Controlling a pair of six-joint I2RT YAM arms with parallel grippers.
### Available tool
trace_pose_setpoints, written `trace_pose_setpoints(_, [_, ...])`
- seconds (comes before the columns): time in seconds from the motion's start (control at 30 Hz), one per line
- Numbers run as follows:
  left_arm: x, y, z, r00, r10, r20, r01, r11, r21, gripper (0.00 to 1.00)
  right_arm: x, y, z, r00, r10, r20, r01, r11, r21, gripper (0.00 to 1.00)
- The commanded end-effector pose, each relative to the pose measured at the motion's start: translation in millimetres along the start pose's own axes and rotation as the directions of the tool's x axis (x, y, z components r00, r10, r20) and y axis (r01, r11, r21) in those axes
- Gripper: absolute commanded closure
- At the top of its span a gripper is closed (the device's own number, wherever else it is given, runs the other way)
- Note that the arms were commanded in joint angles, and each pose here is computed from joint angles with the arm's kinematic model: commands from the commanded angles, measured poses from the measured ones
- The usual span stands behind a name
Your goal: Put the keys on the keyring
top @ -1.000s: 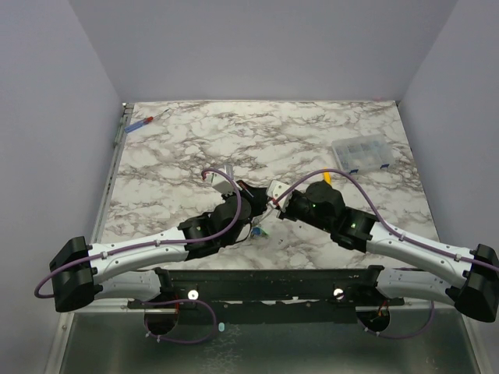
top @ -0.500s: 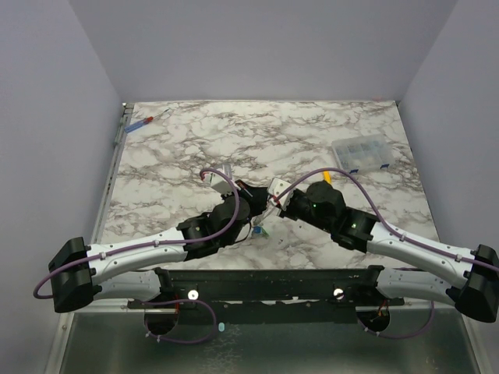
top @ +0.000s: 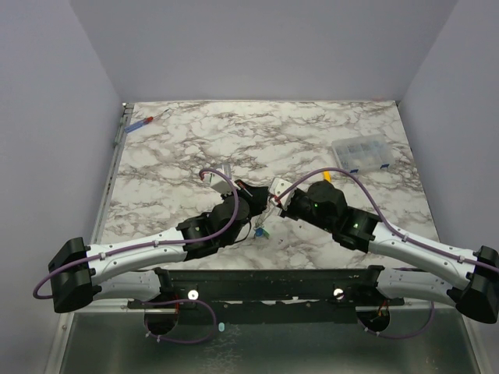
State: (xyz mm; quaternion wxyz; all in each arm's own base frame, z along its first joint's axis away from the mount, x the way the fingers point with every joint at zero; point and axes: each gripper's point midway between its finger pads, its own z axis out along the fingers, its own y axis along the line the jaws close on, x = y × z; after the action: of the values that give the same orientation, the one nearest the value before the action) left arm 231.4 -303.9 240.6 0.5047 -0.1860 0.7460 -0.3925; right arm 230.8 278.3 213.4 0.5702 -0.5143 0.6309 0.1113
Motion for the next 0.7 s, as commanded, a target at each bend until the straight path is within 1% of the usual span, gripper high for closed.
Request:
trace_pose_setpoints(0.0, [8.4, 5.1, -1.6, 1.000, 0.016, -0.026, -0.016, 1.000, -0.002, 1.00, -36.2, -19.1, -10.2, 0.996, 0.016, 0.092, -0.020, 0.999, 0.051, 0.99])
trace_pose_setpoints(0.67, [8.5, 13.8, -3.0, 0.999, 0.029, -0.020, -0.030, 0.999, -0.018, 1.00, -38.8, -22.2, -14.1, 0.996, 0.012, 0.092, -0.017, 0.998, 0.058, 0.99])
